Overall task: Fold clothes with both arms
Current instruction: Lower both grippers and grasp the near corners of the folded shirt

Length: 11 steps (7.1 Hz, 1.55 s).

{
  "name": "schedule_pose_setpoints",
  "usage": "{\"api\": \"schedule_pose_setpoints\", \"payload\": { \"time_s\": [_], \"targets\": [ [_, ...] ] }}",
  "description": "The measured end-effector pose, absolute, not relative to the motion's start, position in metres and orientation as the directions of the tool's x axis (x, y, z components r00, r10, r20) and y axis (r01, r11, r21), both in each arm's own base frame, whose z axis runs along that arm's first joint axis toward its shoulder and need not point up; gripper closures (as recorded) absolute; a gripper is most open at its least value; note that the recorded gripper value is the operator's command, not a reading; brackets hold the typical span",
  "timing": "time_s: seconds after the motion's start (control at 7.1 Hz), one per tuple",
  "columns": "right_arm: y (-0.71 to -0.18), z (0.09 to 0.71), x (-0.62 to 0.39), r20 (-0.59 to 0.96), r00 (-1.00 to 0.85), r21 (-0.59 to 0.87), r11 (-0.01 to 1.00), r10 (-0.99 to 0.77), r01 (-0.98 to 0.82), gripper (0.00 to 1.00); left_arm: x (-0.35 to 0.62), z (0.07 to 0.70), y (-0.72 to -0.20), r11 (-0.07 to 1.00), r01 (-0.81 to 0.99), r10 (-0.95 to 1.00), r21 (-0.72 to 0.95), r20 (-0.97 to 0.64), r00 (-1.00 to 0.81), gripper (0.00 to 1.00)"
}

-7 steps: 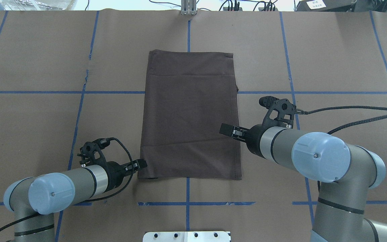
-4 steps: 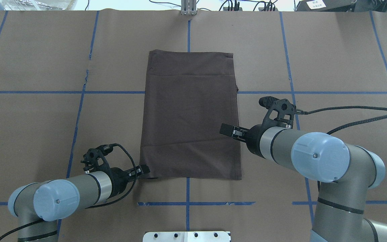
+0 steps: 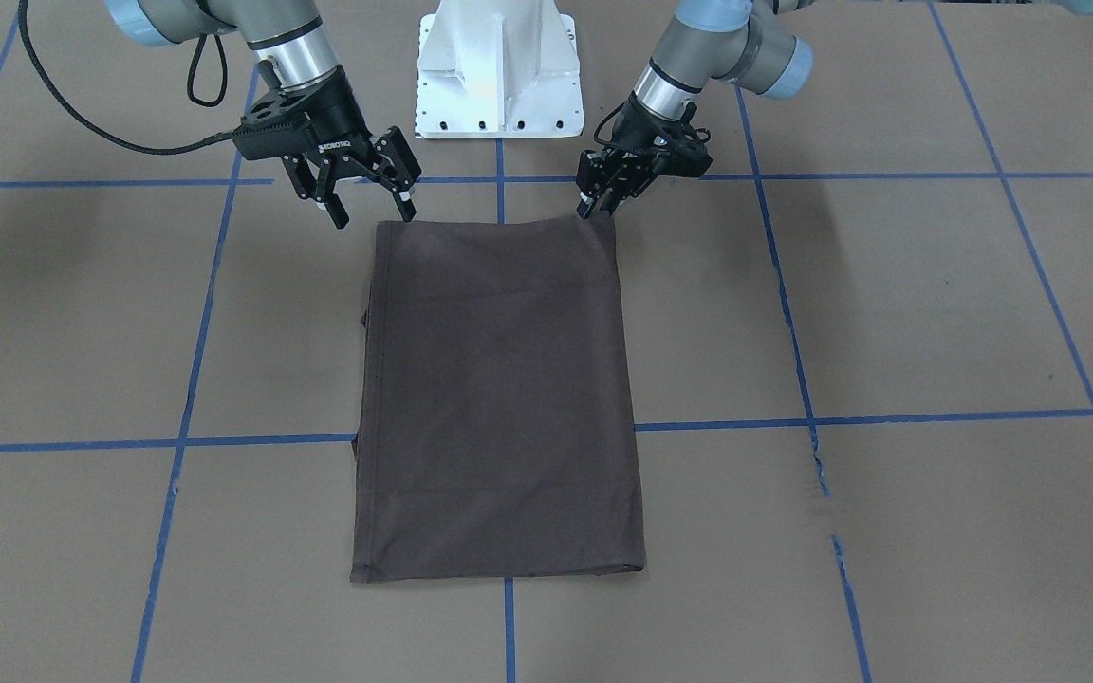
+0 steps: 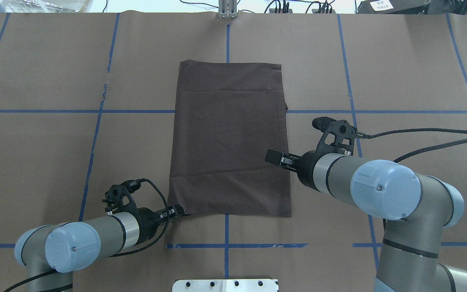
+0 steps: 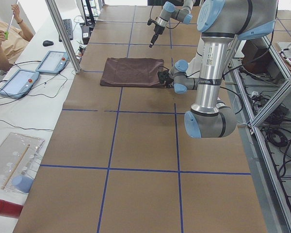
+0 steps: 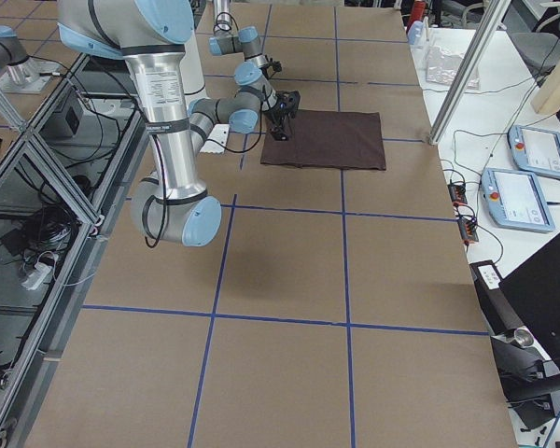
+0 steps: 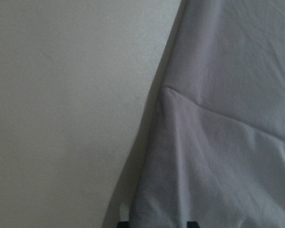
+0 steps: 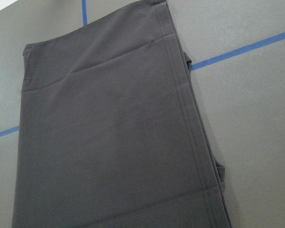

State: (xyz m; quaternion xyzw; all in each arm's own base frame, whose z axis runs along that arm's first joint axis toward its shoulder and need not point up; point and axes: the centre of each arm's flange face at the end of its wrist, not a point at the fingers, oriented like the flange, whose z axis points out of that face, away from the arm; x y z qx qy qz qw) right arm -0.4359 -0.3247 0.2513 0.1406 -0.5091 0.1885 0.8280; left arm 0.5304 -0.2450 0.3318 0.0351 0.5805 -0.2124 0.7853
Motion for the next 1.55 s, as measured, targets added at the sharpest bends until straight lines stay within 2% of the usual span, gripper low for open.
{"api": "schedule_pose_setpoints", "payload": {
  "time_s": [0.14,0.28,0.7,0.85,0.99,1.27,1.41,1.55],
  "targets": [
    [-0.3248,0.2515,-0.4360,0.896,0.411,0.041,0.889,0.169,-0.456,0.00,0.5306,0.3315,-0.2448,0.908,0.374,-0.292,-0.191,-0.927,0.236,0.55],
    [-0.3249,0.2518,-0.4361,0.895,0.412,0.041,0.889,0.169,-0.456,0.00,0.5307,0.3315,-0.2446,0.908,0.374,-0.292,-0.191,-0.927,0.236,0.64],
    [-0.3249,0.2527,-0.4362,0.895,0.413,0.041,0.889,0.170,-0.456,0.00,0.5302,0.3330,-0.2474,0.899,0.398,-0.290,-0.181,-0.928,0.233,0.67],
    [-0.3251,0.2536,-0.4369,0.894,0.415,0.042,0.889,0.170,-0.455,0.00,0.5301,0.3331,-0.2479,0.898,0.401,-0.290,-0.180,-0.928,0.233,0.90],
    [-0.3255,0.2550,-0.4378,0.892,0.418,0.043,0.889,0.171,-0.455,0.01,0.5302,0.3325,-0.2481,0.898,0.402,-0.290,-0.180,-0.929,0.231,1.00],
    [-0.3253,0.2550,-0.4405,0.891,0.410,0.021,0.886,0.194,-0.464,0.18,0.5302,0.3307,-0.2482,0.898,0.403,-0.288,-0.180,-0.930,0.228,1.00],
    [-0.3243,0.2530,-0.4423,0.889,0.379,-0.041,0.870,0.256,-0.491,0.24,0.5298,0.3294,-0.2481,0.898,0.402,-0.287,-0.180,-0.931,0.225,1.00],
    [-0.3210,0.2541,-0.4457,0.872,0.346,-0.128,0.843,0.347,-0.523,0.24,0.5296,0.3271,-0.2478,0.898,0.401,-0.286,-0.181,-0.932,0.221,1.00]
  ]
}}
